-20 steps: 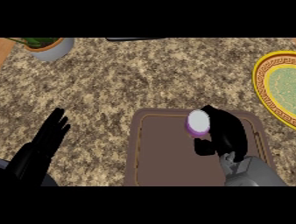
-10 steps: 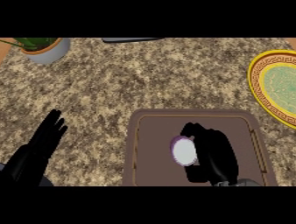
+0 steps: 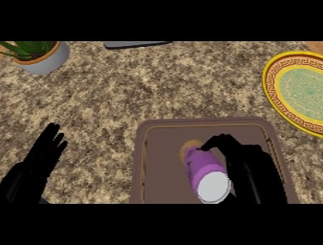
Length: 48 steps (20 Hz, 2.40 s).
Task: Pick the can from the tray and place it in the plate
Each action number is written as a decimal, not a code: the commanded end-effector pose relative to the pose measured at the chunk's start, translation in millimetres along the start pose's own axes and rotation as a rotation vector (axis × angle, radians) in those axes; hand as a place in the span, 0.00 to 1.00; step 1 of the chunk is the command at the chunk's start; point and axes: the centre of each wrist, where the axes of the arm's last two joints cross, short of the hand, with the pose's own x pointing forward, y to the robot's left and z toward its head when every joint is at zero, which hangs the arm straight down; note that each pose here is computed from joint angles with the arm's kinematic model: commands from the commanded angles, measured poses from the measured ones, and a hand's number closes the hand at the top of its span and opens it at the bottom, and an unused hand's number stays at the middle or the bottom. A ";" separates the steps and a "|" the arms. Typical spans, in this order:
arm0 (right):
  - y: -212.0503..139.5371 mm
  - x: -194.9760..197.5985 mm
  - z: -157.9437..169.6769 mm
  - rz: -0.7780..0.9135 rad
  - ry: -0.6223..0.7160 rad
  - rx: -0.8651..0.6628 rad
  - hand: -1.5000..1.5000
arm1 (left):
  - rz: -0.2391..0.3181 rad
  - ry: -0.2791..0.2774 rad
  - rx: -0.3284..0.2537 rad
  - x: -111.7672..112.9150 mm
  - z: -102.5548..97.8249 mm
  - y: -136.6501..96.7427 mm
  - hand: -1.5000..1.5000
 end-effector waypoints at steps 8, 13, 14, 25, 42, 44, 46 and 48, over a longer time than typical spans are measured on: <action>-49.1 -28.0 2.9 -0.234 0.173 -0.337 1.00 | 0.002 0.147 0.045 -43.7 -11.4 -2.5 0.50; -58.6 -58.3 -3.0 -0.261 0.211 -0.468 1.00 | 0.000 0.134 0.030 -33.8 -13.8 1.1 0.50; -59.9 -63.5 -5.2 -0.244 0.212 -0.476 1.00 | -0.002 0.133 0.038 -36.4 -17.2 -2.4 0.50; -90.5 -155.2 -44.7 -0.144 0.339 -0.664 1.00 | 0.002 0.137 -0.005 -35.3 -19.1 -6.0 0.50; -112.4 -284.3 -66.5 -0.069 0.566 -0.314 0.00 | -0.043 0.112 -0.091 -21.8 -34.8 -23.6 0.50; -110.0 -288.7 -73.4 -0.137 0.533 -0.302 0.00 | -0.044 0.103 -0.079 -22.1 -37.3 -25.2 0.50; -106.9 -297.6 -70.5 -0.188 0.494 -0.309 0.00 | -0.041 0.121 -0.098 -26.1 -34.3 -27.8 0.50; -109.2 -297.5 -77.8 -0.286 0.425 -0.346 0.00 | -0.029 0.134 -0.065 -27.4 -39.8 -24.8 0.50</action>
